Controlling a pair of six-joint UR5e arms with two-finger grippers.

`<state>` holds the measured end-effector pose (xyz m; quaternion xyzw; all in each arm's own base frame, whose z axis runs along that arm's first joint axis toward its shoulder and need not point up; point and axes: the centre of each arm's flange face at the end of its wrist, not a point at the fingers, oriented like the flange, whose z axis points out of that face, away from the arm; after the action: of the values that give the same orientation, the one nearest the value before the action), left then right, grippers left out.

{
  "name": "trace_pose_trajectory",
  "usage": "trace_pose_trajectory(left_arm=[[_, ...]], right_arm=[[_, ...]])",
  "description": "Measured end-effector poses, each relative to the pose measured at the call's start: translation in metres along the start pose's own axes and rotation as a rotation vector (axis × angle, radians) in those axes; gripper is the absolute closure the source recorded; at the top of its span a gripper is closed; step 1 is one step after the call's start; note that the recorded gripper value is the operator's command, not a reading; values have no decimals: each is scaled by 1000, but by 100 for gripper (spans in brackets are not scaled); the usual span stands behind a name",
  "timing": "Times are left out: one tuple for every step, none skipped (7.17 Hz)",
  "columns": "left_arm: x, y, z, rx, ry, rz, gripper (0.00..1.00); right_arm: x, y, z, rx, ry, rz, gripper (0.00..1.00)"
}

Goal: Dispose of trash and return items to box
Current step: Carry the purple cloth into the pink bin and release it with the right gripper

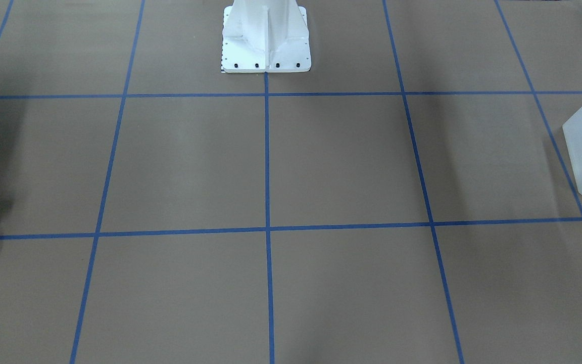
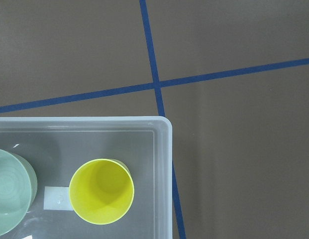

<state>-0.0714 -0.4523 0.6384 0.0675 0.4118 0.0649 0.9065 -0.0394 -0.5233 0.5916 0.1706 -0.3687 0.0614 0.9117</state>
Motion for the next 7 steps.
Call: trace_pose_trajectory(left_arm=[[0, 0, 0, 0, 0, 0, 2], [0, 0, 0, 0, 0, 1, 2], [1, 0, 0, -1, 0, 1, 2], [1, 0, 1, -2, 1, 2, 2], [1, 0, 1, -3, 1, 2, 2], [1, 0, 2, -4, 1, 2, 2], [1, 0, 2, -4, 1, 2, 2]], right_arm=[[18, -7, -21, -1, -18, 7, 100], [37, -12, -42, -7, -24, 0, 100], [52, -16, -66, -18, -16, -14, 100], [61, -20, -96, -32, 1, -31, 100], [68, -19, -128, -56, 22, -61, 100], [85, -9, -153, -89, 42, -112, 100], [110, 11, -164, -126, 53, -173, 100]])
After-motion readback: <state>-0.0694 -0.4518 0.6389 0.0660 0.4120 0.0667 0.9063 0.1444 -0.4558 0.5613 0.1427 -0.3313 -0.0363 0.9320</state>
